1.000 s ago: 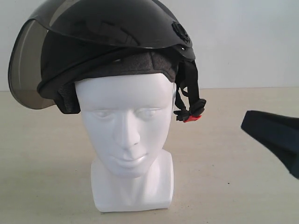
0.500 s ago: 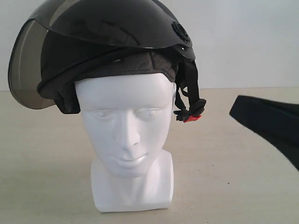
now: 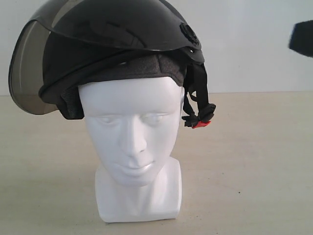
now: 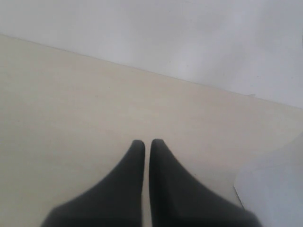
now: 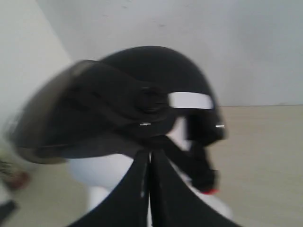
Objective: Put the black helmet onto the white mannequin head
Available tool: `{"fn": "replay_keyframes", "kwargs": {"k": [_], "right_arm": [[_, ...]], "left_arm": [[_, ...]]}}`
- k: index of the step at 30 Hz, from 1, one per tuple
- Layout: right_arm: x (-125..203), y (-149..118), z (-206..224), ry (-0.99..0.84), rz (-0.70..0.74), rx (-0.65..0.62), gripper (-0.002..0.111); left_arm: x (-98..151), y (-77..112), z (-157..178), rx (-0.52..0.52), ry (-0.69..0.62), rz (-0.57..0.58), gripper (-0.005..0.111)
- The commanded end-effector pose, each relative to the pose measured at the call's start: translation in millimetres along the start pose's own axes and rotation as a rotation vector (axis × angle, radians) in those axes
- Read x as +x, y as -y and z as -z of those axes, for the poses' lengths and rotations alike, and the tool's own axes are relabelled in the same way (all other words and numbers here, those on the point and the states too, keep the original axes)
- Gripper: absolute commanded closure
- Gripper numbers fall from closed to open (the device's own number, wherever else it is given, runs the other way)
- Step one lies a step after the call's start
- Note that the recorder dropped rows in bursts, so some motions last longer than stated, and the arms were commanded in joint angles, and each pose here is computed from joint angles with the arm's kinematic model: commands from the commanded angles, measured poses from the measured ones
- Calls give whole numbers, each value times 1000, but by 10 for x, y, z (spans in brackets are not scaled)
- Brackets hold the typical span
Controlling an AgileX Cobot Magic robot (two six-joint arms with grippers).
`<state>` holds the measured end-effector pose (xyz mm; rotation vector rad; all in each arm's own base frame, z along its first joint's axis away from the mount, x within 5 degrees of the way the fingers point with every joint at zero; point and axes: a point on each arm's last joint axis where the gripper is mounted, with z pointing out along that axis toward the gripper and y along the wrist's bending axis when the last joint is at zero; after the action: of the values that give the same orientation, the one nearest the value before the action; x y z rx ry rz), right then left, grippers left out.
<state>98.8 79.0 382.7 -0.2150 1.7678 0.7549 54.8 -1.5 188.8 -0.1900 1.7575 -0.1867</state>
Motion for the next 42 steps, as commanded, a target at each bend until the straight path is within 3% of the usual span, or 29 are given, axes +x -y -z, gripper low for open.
{"fn": "replay_keyframes", "kwargs": {"k": [1, 5, 8, 12, 15, 22, 25, 29, 32, 35, 38, 42], "right_arm": [[-115, 240, -9, -223, 375, 368, 108], [114, 330, -333, -405, 444, 447, 108], [286, 332, -618, -495, 360, 459, 108], [429, 234, -869, -549, 392, 312, 108], [424, 234, -972, -537, 411, 293, 108], [374, 605, -1016, -639, 315, 396, 108], [319, 743, -998, -612, 178, 402, 108], [252, 856, -974, -585, 77, 318, 108], [217, 813, -988, -529, 48, 118, 108], [193, 722, -980, -509, 139, -61, 108], [181, 676, -941, -506, 161, -92, 108], [156, 481, -887, -454, 369, -174, 106]], "left_arm": [[9, 3, -1, 9, 0, -4, 102], [9, 3, -1, 9, 0, -4, 102], [9, 3, -1, 9, 0, -4, 102], [9, 3, -1, 9, 0, -4, 102], [9, 3, -1, 9, 0, -4, 102], [9, 3, -1, 9, 0, -4, 102], [9, 3, -1, 9, 0, -4, 102], [9, 3, -1, 9, 0, -4, 102], [9, 3, -1, 9, 0, -4, 102], [9, 3, -1, 9, 0, -4, 102], [9, 3, -1, 9, 0, -4, 102], [9, 3, -1, 9, 0, -4, 102]]}}
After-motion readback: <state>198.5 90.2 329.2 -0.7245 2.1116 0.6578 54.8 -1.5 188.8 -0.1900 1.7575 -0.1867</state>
